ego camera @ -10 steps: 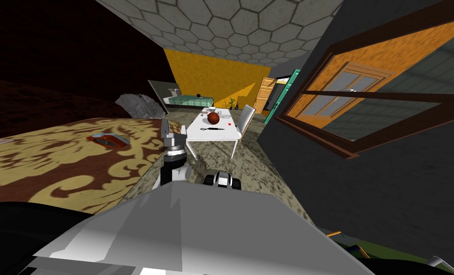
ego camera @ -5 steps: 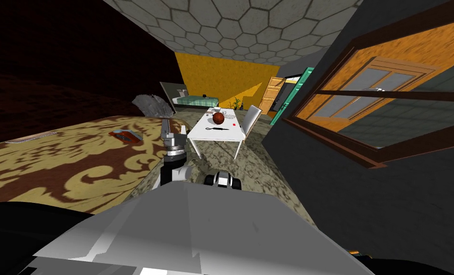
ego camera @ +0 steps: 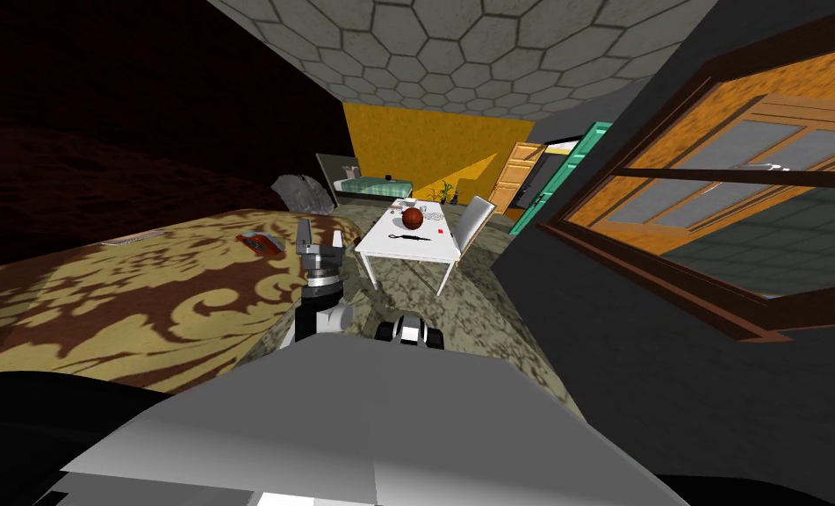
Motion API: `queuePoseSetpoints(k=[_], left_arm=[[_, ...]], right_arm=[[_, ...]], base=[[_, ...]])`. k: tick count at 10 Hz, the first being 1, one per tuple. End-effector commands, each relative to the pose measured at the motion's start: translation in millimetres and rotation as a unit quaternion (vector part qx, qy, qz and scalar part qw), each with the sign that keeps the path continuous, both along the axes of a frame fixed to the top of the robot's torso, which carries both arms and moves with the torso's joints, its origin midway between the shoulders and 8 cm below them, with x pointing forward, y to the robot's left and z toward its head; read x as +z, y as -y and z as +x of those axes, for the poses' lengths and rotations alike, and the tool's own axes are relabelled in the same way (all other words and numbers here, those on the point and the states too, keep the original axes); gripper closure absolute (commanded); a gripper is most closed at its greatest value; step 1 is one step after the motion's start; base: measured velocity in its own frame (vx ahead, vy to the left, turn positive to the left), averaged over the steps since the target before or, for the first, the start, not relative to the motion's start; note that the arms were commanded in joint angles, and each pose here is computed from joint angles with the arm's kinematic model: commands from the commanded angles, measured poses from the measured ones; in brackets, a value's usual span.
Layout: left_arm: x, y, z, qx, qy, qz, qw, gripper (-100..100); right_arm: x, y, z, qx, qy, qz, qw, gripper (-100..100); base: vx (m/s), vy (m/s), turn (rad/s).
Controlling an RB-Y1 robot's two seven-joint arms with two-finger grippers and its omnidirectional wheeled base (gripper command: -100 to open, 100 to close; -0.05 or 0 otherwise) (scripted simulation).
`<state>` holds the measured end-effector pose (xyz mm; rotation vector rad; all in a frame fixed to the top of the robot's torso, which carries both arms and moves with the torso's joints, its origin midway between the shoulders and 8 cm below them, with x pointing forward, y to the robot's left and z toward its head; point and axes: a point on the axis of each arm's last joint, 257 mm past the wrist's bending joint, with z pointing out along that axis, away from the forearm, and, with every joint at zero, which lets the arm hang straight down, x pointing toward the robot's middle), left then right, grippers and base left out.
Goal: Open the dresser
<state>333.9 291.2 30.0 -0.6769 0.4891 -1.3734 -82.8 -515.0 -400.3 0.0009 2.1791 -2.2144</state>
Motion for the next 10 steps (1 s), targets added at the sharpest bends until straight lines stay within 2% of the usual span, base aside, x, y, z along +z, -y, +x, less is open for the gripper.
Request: queuePoseSetpoints(k=[1,3,4,9,10], left_arm=[[0.0,0.0,0.0,0.000,0.000,0.000,1.0000,0],[0.0,0.0,0.0,0.000,0.000,0.000,1.0000,0],[0.0,0.0,0.0,0.000,0.000,0.000,1.0000,0],[0.0,0.0,0.0,0.000,0.000,0.000,1.0000,0],[0.0,0.0,0.0,0.000,0.000,0.000,1.0000,0]], right_arm=[[11.4,4,-18.9,-0.002,-0.002,0.000,1.0000,-100],[22.1,7,-32.4,-0.003,0.000,0.000,1.0000,-100],[22.3,7,-31.9,-0.002,0.001,0.000,1.0000,-100],[51.1,13,-62.1,-0.002,0.001,0.001,1.0000,-100],[44.3,11,-58.2,-0.002,0.000,0.006,1.0000,-100]], base=[[0.059,0.004,-0.015],[0.062,0.019,0.004],[0.045,0.009,0.000],[0.056,0.011,0.005],[0.029,0.001,-0.002]])
